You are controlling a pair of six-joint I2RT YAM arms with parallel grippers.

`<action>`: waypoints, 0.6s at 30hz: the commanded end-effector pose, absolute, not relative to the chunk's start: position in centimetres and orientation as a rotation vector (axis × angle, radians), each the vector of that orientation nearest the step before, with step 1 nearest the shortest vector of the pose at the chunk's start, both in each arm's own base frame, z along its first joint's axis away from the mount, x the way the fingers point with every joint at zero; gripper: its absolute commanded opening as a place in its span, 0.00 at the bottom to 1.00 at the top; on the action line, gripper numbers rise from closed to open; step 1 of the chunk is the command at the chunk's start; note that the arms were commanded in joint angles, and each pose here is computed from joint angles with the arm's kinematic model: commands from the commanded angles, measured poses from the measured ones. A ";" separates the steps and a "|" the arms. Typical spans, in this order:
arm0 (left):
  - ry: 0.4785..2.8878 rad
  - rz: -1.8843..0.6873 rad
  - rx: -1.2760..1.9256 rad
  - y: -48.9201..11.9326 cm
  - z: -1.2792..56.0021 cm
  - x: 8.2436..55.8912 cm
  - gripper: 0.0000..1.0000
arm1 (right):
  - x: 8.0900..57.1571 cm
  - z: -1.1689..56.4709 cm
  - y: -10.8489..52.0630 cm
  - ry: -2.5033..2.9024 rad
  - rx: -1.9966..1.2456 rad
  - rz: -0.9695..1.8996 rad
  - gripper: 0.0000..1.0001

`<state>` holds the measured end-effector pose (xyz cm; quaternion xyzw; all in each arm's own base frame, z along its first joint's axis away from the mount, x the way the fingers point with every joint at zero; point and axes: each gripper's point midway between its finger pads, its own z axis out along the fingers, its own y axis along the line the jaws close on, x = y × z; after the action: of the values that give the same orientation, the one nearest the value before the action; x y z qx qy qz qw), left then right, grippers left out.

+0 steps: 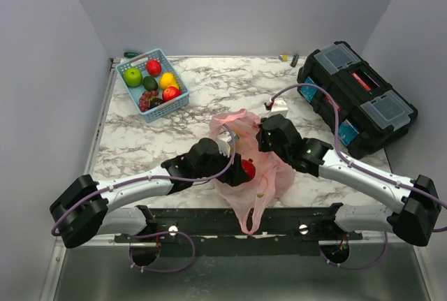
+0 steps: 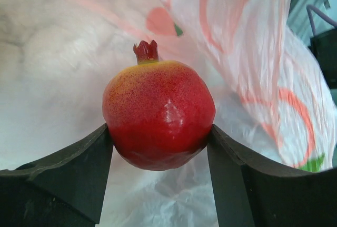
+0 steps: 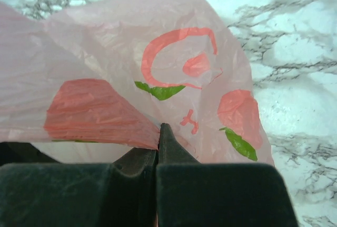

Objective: Take the fake fruits out of the plastic bag
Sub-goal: Take out the fake fruit from the plastic bag, then place the fake fruit in the bin.

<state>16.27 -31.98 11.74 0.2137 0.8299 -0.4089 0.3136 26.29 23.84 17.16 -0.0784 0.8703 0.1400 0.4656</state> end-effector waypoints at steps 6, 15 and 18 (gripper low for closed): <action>2.027 -1.230 0.828 -33.2 15.6 12.1 0.26 | 27.7 17.2 22.8 2.151 -0.171 0.222 0.01; 1.887 -1.468 1.043 -34.5 19.6 8.1 0.13 | 27.3 16.9 23.8 2.176 -0.186 0.285 0.01; 1.842 -1.425 0.984 -34.2 21.4 8.9 0.12 | 27.2 16.6 23.2 2.174 -0.169 0.264 0.01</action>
<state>9.53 -34.15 17.74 0.3544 0.7320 -0.5129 0.2748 27.27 23.58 16.34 -0.0786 0.8809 0.1084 0.4539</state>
